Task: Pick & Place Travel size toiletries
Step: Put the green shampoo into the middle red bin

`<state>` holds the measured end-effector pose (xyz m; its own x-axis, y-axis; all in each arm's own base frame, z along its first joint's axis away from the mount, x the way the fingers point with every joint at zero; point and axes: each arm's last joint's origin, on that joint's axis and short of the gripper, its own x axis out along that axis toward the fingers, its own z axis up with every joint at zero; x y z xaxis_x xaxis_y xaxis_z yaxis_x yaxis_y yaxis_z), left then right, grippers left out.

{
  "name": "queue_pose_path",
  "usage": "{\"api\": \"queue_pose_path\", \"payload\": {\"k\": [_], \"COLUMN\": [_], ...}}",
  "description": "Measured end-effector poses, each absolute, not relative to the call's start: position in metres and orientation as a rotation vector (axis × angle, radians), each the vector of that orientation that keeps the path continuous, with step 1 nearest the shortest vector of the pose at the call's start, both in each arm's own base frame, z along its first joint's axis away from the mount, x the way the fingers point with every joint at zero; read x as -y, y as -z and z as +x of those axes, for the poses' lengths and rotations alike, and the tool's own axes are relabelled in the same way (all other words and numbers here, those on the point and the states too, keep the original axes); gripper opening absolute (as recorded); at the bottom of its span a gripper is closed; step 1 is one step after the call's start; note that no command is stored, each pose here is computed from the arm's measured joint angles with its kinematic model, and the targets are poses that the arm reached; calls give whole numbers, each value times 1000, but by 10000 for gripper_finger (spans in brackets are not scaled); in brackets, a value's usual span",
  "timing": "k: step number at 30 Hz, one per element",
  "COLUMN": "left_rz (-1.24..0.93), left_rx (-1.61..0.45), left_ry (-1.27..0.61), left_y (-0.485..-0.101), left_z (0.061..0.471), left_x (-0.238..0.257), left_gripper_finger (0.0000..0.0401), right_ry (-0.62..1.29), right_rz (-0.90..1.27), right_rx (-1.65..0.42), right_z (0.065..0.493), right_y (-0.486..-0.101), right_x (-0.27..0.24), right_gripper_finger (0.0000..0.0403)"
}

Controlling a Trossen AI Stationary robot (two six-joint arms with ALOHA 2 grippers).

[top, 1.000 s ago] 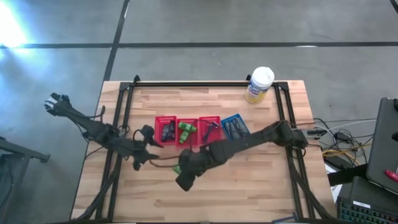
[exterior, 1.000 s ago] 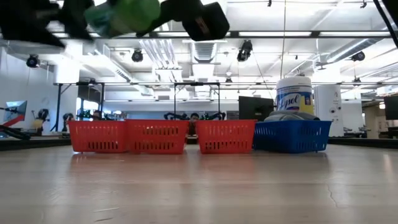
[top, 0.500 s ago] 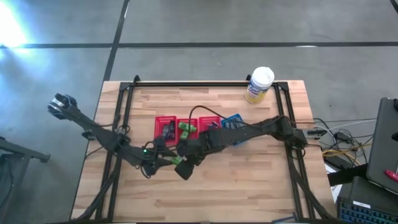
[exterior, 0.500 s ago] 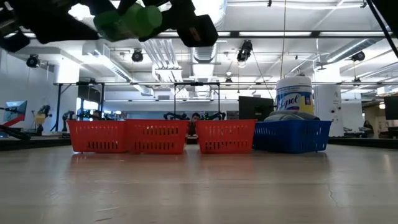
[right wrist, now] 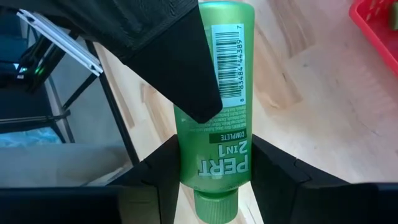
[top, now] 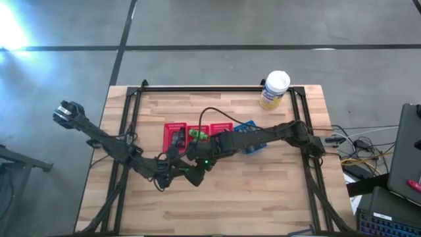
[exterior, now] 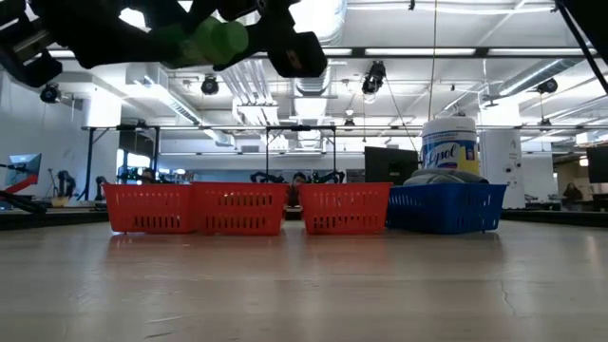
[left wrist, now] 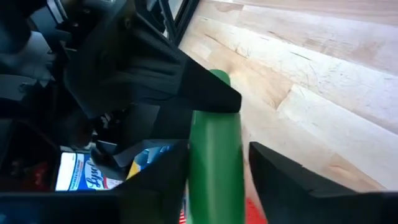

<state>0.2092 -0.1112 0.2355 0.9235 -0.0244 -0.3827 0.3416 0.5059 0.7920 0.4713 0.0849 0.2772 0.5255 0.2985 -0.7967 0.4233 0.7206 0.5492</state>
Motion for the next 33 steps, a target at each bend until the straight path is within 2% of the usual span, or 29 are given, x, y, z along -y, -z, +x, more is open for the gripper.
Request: {"api": "queue_pose_path", "payload": {"k": [4, 7, 15, 18, 21, 25, 29, 33], "left_rz": [1021, 1021, 1026, 1019, 1015, 1000, 852, 536], "left_rx": [-347, -355, -375, -395, -471, -527, -592, -592], "left_ry": [218, 201, 166, 129, 67, 8, -66, -208], "left_y": [-235, -235, -235, -233, -226, -219, -209, -208], "left_z": [210, 210, 212, 215, 218, 223, 226, 231], "left_x": [111, 110, 106, 98, 83, 64, 37, 11], "left_gripper_finger": [124, 102, 100, 100, 100, 99, 99, 99], "right_ry": [75, 56, 57, 100, 225, 446, 738, 964], "right_rz": [804, 813, 820, 807, 781, 692, 647, 716], "right_rx": [-1051, -1059, -1068, -1083, -1139, -1086, -858, -590], "right_z": [472, 472, 471, 465, 449, 423, 392, 359], "right_y": [-277, -277, -277, -281, -288, -310, -342, -368], "right_x": [-82, -83, -83, -81, -79, -88, -91, -99], "right_gripper_finger": [155, 166, 162, 179, 208, 249, 284, 307]}}
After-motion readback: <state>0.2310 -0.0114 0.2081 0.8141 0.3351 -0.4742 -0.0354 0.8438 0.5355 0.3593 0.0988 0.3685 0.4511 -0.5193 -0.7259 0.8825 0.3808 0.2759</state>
